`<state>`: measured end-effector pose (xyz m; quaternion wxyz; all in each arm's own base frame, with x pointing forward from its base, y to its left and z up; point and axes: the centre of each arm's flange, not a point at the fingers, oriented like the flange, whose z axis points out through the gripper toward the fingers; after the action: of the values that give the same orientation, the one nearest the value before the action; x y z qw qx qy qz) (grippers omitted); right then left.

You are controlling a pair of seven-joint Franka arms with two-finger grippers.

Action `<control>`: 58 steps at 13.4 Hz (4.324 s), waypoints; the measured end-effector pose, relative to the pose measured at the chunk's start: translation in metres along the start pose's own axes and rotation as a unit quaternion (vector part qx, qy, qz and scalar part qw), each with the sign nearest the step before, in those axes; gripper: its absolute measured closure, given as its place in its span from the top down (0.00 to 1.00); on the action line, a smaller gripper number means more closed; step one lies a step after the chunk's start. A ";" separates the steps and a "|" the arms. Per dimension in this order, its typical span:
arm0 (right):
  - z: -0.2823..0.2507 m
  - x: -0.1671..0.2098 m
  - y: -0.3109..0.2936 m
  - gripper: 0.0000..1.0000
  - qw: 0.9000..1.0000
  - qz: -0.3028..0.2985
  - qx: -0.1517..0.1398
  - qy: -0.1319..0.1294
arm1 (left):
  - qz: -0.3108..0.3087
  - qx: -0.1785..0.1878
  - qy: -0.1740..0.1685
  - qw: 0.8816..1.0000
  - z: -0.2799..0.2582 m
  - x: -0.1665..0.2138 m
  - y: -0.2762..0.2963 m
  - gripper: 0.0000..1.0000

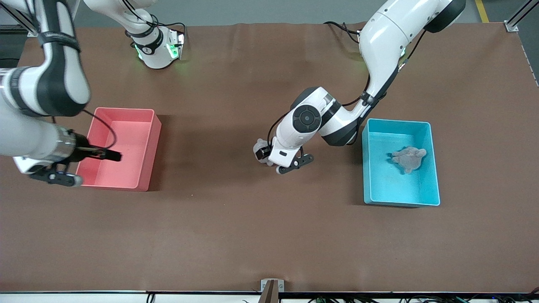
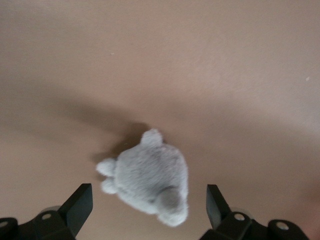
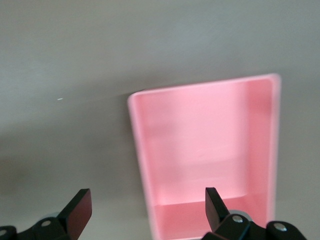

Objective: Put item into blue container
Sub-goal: 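Grasp the second plush with the left gripper while the right gripper withdraws, then carry the second plush into the blue box with the left gripper, then open the left gripper to drop the plush and lift it away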

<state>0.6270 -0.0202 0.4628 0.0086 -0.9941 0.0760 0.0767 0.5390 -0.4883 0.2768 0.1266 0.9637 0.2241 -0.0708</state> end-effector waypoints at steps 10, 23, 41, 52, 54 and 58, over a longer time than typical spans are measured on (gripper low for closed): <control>-0.058 -0.005 0.062 1.00 1.000 -0.010 -0.026 0.002 | -0.006 0.018 -0.009 1.000 0.061 -0.023 -0.001 1.00; -0.072 -0.009 0.023 1.00 0.999 -0.039 -0.016 0.010 | -0.006 0.027 -0.015 1.000 0.080 -0.024 -0.004 0.49; -0.092 -0.009 0.050 1.00 1.000 -0.018 -0.011 0.022 | 0.156 0.117 0.012 0.981 -0.167 0.075 -0.099 0.17; -0.087 -0.015 0.047 1.00 1.000 -0.020 -0.011 -0.007 | 0.283 0.157 -0.008 0.946 -0.128 0.147 -0.285 0.17; -0.086 -0.016 0.046 1.00 1.000 -0.020 -0.011 -0.009 | 0.290 0.155 -0.008 0.945 -0.127 0.153 -0.296 0.17; -0.089 -0.018 0.044 1.00 1.000 -0.023 -0.011 -0.013 | 0.299 0.143 0.003 0.944 -0.117 0.168 -0.328 0.17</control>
<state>0.6158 -0.0632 0.5530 0.0006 -0.9946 0.0524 0.0898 0.5498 -0.1018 0.2866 0.0026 0.9946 -0.0860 -0.0585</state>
